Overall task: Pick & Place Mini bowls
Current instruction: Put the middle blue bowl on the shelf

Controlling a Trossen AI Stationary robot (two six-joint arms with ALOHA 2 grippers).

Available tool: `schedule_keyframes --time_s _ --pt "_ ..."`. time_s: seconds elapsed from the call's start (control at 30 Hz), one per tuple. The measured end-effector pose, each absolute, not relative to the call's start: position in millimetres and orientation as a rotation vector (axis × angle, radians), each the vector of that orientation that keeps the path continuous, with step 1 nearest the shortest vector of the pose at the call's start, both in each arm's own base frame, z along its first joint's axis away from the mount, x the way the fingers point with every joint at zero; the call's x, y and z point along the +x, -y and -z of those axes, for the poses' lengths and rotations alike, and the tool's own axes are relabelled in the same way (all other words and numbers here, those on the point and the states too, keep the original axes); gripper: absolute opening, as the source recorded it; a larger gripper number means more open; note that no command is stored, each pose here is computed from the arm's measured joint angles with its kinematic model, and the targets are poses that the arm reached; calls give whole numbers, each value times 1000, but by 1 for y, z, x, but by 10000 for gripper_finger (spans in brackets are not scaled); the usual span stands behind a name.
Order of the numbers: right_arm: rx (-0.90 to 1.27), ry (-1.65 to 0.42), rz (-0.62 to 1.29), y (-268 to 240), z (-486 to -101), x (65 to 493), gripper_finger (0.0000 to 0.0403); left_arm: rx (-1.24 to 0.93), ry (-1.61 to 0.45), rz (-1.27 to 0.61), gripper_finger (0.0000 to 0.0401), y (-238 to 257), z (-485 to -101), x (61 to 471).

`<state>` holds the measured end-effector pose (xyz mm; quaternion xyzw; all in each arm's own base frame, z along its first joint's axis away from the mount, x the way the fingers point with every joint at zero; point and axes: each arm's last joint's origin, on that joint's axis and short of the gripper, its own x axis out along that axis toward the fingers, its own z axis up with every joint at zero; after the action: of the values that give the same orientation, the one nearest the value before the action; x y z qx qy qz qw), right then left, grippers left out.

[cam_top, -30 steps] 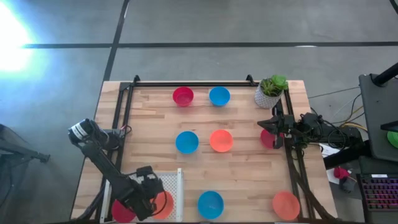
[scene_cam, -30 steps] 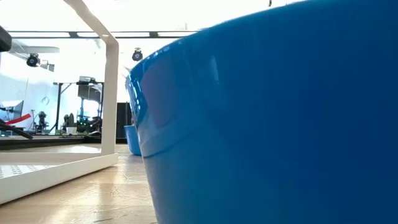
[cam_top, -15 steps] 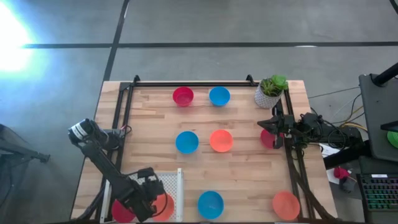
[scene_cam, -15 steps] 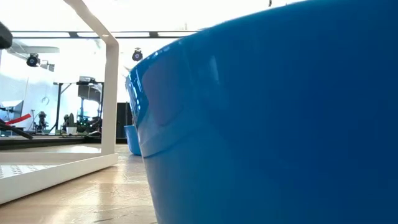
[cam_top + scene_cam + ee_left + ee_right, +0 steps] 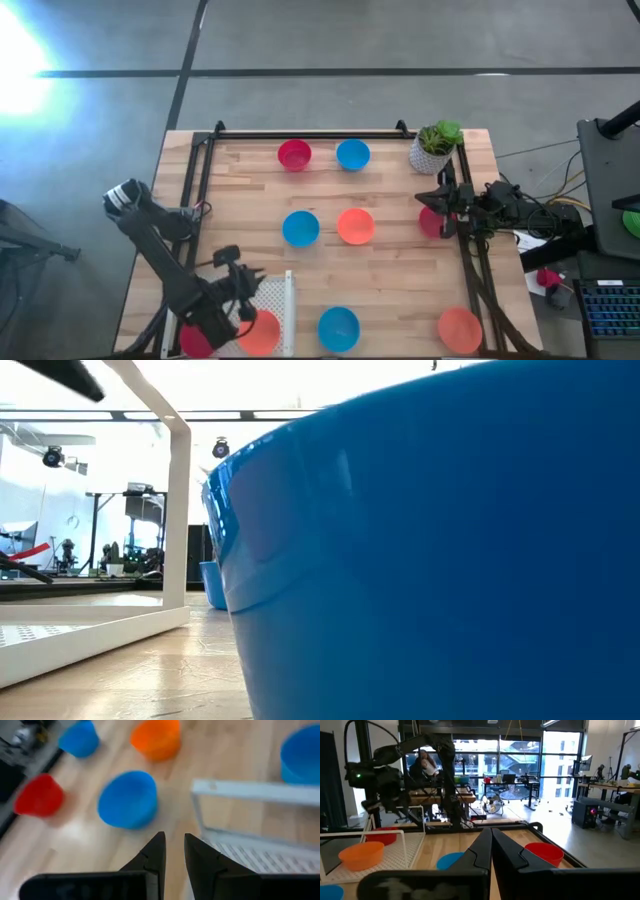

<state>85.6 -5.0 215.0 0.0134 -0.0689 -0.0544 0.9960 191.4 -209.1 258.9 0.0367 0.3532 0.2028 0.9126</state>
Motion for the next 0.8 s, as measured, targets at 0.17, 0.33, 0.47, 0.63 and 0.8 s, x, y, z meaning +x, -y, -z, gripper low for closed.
schedule_keyframes --time_s 0.17,0.33,0.47,0.63,0.8 --pt "31 190 109 5 -220 85 8 67 -620 -470 64 196 -275 184" --pt "97 240 163 7 -224 84 8 85 -529 -516 64 182 -290 175" --pt "122 249 273 10 -225 87 8 99 -462 -558 64 170 -300 168" --pt "119 200 282 10 -228 95 8 134 -407 -601 64 156 -309 161" --pt "135 140 284 11 -244 108 8 92 -394 -649 64 141 -316 161"
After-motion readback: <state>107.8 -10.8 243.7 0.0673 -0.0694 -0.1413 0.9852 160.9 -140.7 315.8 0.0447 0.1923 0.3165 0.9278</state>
